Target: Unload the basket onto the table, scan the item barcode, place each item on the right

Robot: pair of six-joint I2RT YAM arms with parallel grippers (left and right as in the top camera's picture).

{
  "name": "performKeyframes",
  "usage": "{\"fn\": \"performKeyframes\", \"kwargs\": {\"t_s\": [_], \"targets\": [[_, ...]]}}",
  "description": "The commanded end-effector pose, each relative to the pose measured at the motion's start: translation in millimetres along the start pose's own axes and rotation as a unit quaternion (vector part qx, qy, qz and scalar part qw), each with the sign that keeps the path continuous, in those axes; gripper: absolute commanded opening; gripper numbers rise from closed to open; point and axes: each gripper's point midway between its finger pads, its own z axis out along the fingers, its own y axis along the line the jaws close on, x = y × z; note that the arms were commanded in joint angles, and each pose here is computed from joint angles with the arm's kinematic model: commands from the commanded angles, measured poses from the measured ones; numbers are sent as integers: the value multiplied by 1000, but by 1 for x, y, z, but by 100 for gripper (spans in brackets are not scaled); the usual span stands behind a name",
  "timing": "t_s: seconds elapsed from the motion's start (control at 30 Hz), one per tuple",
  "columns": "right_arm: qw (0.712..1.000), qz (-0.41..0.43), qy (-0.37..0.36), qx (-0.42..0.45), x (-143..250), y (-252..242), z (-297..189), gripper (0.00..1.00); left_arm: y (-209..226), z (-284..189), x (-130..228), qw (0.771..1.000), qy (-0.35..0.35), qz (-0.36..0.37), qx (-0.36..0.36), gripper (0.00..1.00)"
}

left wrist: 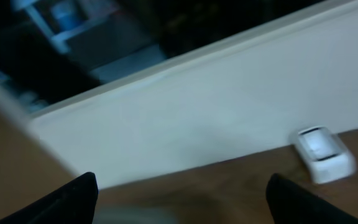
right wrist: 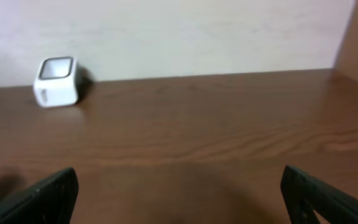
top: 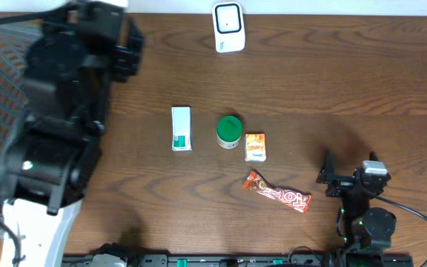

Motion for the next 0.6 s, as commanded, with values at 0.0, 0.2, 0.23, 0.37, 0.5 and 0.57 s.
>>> {"fn": "performKeyframes", "kwargs": {"t_s": [0.0, 0.2, 0.23, 0.37, 0.5, 0.57], "targets": [[997, -14, 28, -65, 13, 23, 2, 99, 36, -31, -1, 1000, -11, 11, -24, 87], [993, -18, -13, -118, -12, 42, 5, 99, 39, -88, 8, 998, -58, -5, 18, 87], [992, -19, -26, -119, -22, 42, 6, 99, 38, -96, 11, 997, -71, -9, 24, 87], [991, -9, -37, -125, -49, 46, 6, 99, 40, -117, 25, 992, -116, -46, 10, 87], [980, 39, -42, -188, -83, 67, 0, 99, 50, -124, 53, 988, -141, -49, -40, 87], [974, 56, -31, -216, -96, 77, -3, 99, 49, -127, 68, 986, -150, -50, -51, 87]]}}
